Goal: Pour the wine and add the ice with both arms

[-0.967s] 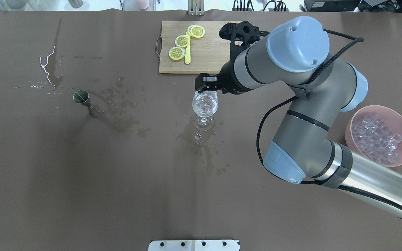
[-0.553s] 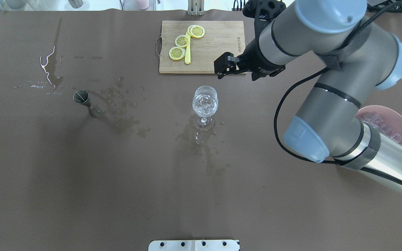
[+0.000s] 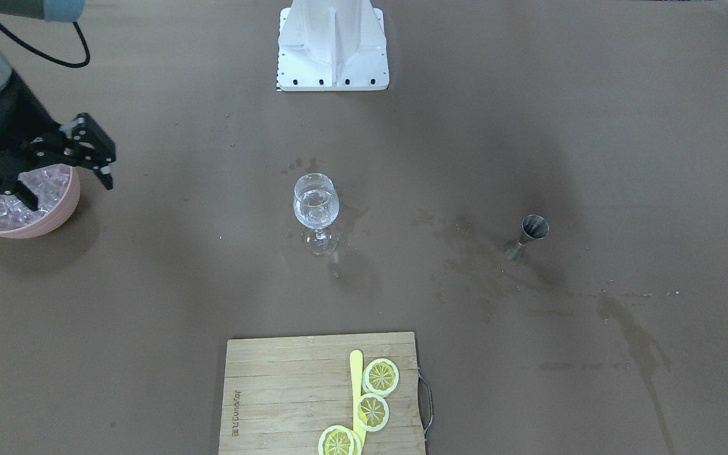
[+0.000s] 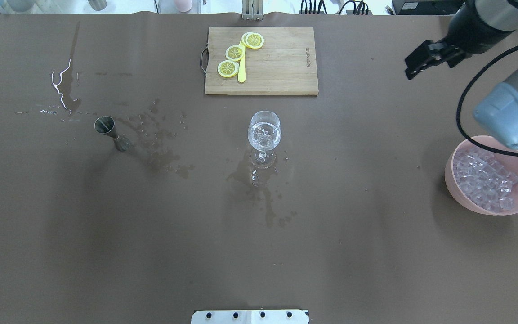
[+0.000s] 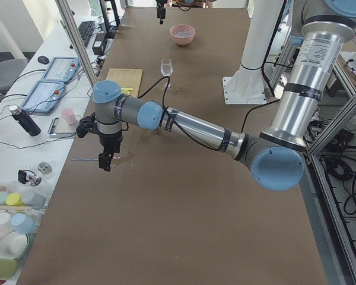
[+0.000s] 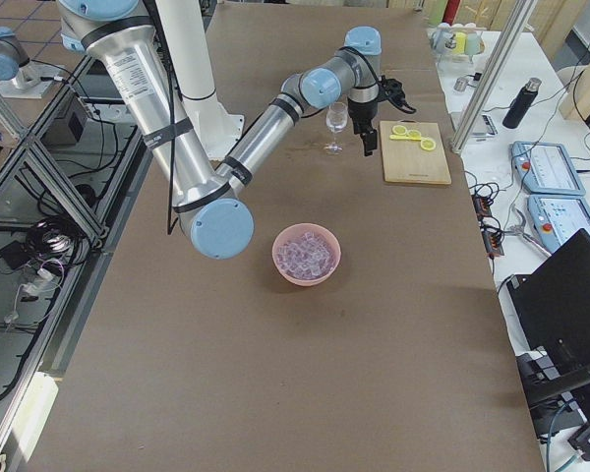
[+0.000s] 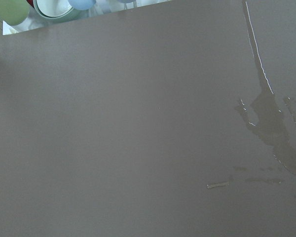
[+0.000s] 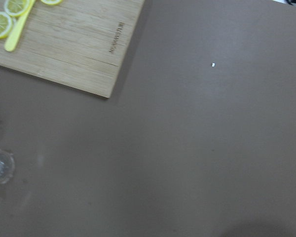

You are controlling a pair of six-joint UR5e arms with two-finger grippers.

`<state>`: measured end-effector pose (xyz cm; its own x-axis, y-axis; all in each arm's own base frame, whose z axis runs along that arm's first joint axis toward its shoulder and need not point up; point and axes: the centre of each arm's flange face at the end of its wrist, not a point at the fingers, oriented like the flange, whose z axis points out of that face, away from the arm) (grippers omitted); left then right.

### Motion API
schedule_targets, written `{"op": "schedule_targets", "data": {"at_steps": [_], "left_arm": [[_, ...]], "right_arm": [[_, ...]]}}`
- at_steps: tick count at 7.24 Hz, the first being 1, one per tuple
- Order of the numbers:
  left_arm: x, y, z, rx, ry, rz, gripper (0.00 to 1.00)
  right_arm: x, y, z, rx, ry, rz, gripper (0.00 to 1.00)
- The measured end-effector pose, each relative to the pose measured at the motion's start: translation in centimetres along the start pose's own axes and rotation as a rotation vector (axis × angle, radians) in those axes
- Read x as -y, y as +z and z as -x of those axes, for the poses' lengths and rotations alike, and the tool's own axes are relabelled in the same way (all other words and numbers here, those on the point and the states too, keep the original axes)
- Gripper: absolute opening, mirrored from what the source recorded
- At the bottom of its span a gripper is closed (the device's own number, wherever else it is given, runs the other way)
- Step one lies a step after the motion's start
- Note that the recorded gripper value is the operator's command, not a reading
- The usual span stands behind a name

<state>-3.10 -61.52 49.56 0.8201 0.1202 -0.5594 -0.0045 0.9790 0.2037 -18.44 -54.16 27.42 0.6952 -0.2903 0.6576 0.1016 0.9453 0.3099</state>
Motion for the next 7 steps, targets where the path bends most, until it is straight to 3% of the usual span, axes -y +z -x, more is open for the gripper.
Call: {"op": "schedule_targets", "data": {"at_steps": [4,5,7], "left_arm": [[-3.1,1.9,3.9,0.006,-0.021,0.094,0.98],[-3.8,2.4,5.3,0.004,-0.018,0.113,0.98],[-5.5,4.2,7.8,-0.036,-0.056,0.150,0.98]], "right_arm": [[-6.8,4.6,-15.5,-0.095,0.182,0.143,1.00],[-7.2,5.2,-19.6,-0.093,0.213,0.164,1.00],[-9.0,6.4,-28.8,-0.026,0.234,0.213,1.00]]}}
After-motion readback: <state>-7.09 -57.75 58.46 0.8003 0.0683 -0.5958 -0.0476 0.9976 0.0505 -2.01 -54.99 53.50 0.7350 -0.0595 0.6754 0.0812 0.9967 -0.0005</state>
